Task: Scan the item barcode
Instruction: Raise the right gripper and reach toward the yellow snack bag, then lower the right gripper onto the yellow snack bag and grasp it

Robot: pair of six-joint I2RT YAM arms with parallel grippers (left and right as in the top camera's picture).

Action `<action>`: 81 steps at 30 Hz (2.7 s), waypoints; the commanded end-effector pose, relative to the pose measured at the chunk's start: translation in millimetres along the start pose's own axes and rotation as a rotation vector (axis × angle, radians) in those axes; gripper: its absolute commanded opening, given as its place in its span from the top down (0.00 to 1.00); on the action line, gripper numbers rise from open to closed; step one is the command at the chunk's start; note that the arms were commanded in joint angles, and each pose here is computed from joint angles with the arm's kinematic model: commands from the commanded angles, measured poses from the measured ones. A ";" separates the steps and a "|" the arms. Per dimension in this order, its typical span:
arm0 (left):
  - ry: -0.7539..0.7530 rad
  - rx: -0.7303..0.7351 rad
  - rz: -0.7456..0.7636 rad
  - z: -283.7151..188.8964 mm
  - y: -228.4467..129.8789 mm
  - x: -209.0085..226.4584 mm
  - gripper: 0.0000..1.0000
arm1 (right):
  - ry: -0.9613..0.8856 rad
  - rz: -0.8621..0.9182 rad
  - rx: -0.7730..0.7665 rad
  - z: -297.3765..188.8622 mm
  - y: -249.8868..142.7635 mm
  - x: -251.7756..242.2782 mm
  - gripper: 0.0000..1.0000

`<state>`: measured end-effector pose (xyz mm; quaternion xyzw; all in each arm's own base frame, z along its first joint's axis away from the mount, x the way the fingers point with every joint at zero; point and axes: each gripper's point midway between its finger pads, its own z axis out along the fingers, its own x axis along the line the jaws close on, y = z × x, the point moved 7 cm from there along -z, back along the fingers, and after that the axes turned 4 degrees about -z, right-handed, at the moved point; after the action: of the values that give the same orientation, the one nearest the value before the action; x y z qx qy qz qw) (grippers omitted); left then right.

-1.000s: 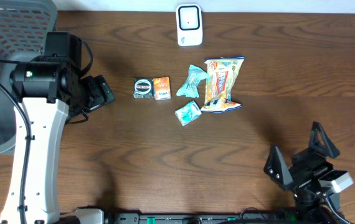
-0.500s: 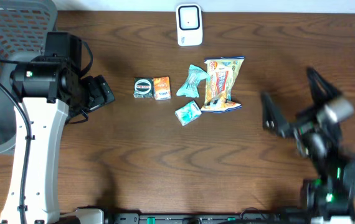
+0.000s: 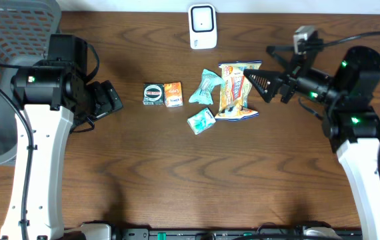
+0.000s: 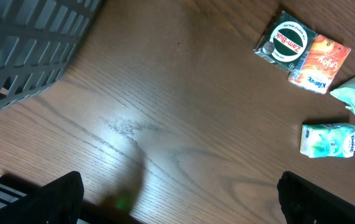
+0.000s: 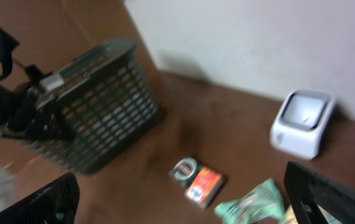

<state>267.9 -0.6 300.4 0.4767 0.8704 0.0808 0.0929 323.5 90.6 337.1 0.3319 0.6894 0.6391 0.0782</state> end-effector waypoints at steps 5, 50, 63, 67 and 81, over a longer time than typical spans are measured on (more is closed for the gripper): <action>0.012 0.006 -0.009 1.5 0.1 0.8 0.02 | 0.102 0.123 0.071 12.2 -17.0 -9.3 0.01; 0.012 0.006 -0.009 1.5 0.1 0.7 0.02 | -0.215 0.293 0.136 42.4 -19.6 -7.6 0.01; 0.012 0.006 -0.009 1.5 0.1 0.7 0.02 | -0.611 0.203 0.361 20.4 -7.6 -25.4 0.01; 0.012 0.006 -0.009 1.5 0.1 0.7 0.02 | -0.605 0.219 0.509 32.2 -21.2 -39.4 0.01; 0.012 0.006 -0.009 1.5 0.1 0.7 0.02 | -0.587 0.290 0.773 69.8 -87.9 -96.6 0.01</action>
<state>268.0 -0.6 300.3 0.4766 0.8704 0.0809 0.0928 396.0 100.4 208.6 0.6115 0.7604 0.2161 0.0340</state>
